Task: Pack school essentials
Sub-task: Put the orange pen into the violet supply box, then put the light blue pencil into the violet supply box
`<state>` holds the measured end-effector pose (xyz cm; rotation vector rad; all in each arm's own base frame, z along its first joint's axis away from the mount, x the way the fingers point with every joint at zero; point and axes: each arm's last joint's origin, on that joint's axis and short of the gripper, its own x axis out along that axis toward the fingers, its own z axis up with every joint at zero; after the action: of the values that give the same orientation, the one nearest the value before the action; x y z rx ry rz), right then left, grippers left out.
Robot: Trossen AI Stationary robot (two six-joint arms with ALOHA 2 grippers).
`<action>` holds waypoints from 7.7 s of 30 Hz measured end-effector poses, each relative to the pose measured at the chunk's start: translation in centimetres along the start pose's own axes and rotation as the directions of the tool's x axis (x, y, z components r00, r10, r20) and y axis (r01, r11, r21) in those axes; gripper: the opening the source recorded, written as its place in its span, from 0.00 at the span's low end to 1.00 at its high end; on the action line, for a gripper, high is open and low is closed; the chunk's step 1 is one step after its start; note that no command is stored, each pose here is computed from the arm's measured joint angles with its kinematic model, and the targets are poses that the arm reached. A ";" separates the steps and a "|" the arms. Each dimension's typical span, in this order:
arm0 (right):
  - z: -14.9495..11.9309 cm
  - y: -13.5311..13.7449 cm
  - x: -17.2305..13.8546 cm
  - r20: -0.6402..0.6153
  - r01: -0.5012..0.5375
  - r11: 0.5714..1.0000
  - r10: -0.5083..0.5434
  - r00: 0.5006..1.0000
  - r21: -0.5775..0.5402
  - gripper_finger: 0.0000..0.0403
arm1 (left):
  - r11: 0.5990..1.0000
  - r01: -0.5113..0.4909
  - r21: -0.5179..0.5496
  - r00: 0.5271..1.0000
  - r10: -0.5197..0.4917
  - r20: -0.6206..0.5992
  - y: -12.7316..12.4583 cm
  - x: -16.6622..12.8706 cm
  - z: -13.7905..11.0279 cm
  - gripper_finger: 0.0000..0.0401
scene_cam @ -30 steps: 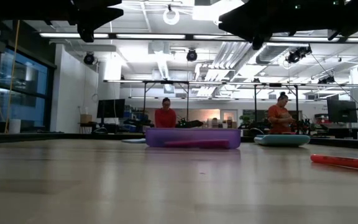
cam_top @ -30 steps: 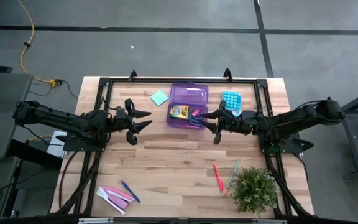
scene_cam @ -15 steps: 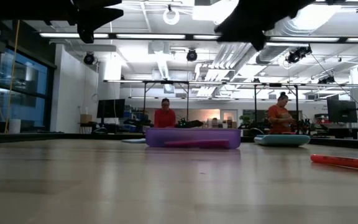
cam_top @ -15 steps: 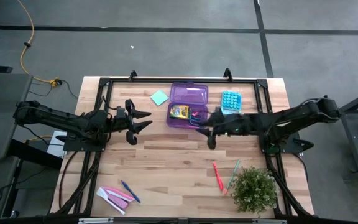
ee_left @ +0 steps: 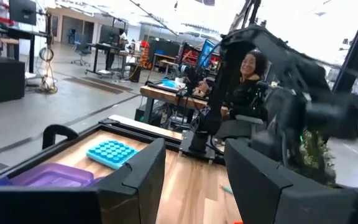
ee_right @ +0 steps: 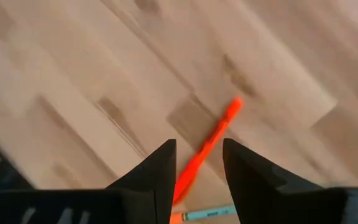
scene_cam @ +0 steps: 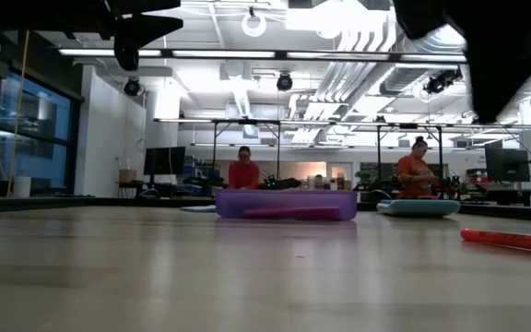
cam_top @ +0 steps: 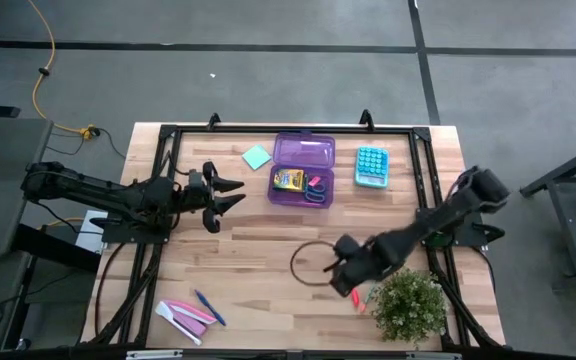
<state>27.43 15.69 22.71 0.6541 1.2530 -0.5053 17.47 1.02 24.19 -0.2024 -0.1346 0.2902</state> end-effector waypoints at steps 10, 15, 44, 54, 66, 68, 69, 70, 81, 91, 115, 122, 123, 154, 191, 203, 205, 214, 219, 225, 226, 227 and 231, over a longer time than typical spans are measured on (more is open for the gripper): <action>-1.5 0.8 7.2 -0.194 0.214 0.976 -0.215 0.957 -0.027 0.31 | 0.997 0.000 -0.071 1.000 0.000 0.000 0.0 0.0 0.0 0.39; -1.4 1.2 7.6 -0.149 0.184 0.983 -0.186 0.971 -0.025 0.31 | 0.996 0.016 -0.084 1.000 -0.016 -0.004 -0.3 -0.1 -0.1 0.39; 0.4 1.5 9.4 -0.129 0.159 0.973 -0.138 0.982 0.166 0.31 | 0.995 0.058 -0.081 0.998 -0.059 -0.018 -0.5 -0.1 -0.2 0.39; 1.0 1.3 9.6 -0.108 0.161 0.984 -0.152 0.982 0.082 0.03 | 0.995 0.049 -0.090 0.999 -0.051 -0.017 -0.4 -0.1 -0.2 0.39; 1.8 0.5 4.4 0.231 0.219 0.949 -0.166 0.959 -0.226 0.01 | 0.995 0.033 -0.097 0.999 -0.034 -0.013 -0.4 -0.1 -0.1 0.39; 2.2 0.7 3.2 0.333 0.219 0.942 -0.128 0.934 -0.253 0.01 | 0.995 0.033 -0.098 0.999 -0.034 -0.013 -0.4 -0.1 -0.1 0.39; 2.5 0.8 2.6 0.380 0.214 0.942 -0.106 0.919 -0.257 0.01 | 0.995 0.033 -0.098 0.999 -0.034 -0.013 -0.4 -0.1 -0.1 0.39; 2.7 1.0 2.1 0.422 0.213 0.940 -0.084 0.903 -0.267 0.01 | 0.995 0.033 -0.098 0.999 -0.034 -0.013 -0.4 -0.1 -0.1 0.39; 7.5 -0.1 4.4 0.619 0.174 0.875 0.167 0.768 -0.452 0.00 | 0.997 0.062 -0.038 0.997 -0.063 -0.032 -0.9 0.0 -0.5 0.39; 10.9 -6.9 3.0 0.766 -0.044 0.806 0.576 0.287 -0.590 0.00 | 0.994 0.103 0.044 0.995 -0.102 -0.005 -1.8 0.4 -0.7 0.39; 13.8 -8.7 2.3 0.710 0.013 0.730 0.660 0.245 -0.683 0.00 | 0.991 0.039 0.127 0.998 -0.033 -0.048 -0.8 3.0 -1.9 0.39; 16.1 -8.5 3.3 0.829 0.165 0.870 0.363 0.424 -0.465 0.00 | 0.980 0.000 0.198 1.000 0.004 -0.022 -0.7 3.0 -1.7 0.39; 16.8 -8.4 3.9 0.829 0.198 0.876 0.311 0.465 -0.440 0.00 | 0.980 -0.008 0.198 1.000 0.012 -0.019 -0.6 3.0 -1.7 0.39; 19.8 -5.4 8.5 0.445 0.405 0.729 -0.153 0.882 -0.552 0.00 | 0.989 -0.011 0.145 1.000 0.014 -0.020 -0.7 3.0 -1.7 0.39; 15.6 -6.6 4.7 0.589 0.651 0.671 -0.382 0.713 -0.353 0.30 | 0.989 -0.016 0.146 0.996 0.029 -0.087 -0.3 1.4 -0.9 0.39; 9.7 -11.2 -0.8 0.785 0.198 0.822 0.395 0.477 -0.534 0.30 | 0.996 -0.013 0.085 0.997 0.020 -0.073 -0.1 -0.3 0.5 0.39; 9.0 -11.8 -1.4 0.783 0.155 0.811 0.466 0.413 -0.564 0.30 | 0.995 -0.012 0.095 0.997 0.020 -0.080 -0.1 -0.3 0.4 0.39; 8.1 -12.7 -2.5 0.779 0.093 0.802 0.535 0.328 -0.590 0.30 | 0.995 -0.010 0.101 0.998 0.017 -0.067 -0.1 -0.2 0.5 0.39; 8.1 -12.6 -2.3 0.778 0.094 0.802 0.533 0.334 -0.590 0.30 | 0.995 -0.010 0.099 0.997 0.018 -0.071 -0.1 -0.2 0.4 0.39; 8.1 -12.6 -2.3 0.777 0.095 0.802 0.532 0.336 -0.590 0.30 | 0.996 -0.011 0.093 0.997 0.018 -0.074 -0.1 -0.2 0.4 0.39; 8.1 -12.6 -2.3 0.777 0.095 0.802 0.532 0.335 -0.590 0.30 | 0.996 -0.011 0.092 0.997 0.018 -0.074 -0.1 -0.2 0.4 0.39; 8.1 -12.6 -2.3 0.777 0.095 0.802 0.532 0.335 -0.590 0.30 | 0.996 -0.011 0.092 0.997 0.018 -0.074 -0.1 -0.2 0.4 0.39; 8.1 -12.6 -2.3 0.773 0.092 0.798 0.539 0.334 -0.596 0.30 | 0.996 -0.011 0.093 0.997 0.018 -0.074 -0.1 -0.2 0.4 0.39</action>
<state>23.98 1.02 24.21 -0.0480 0.0988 -0.1484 17.28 0.96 24.57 -0.1227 -0.0456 0.3024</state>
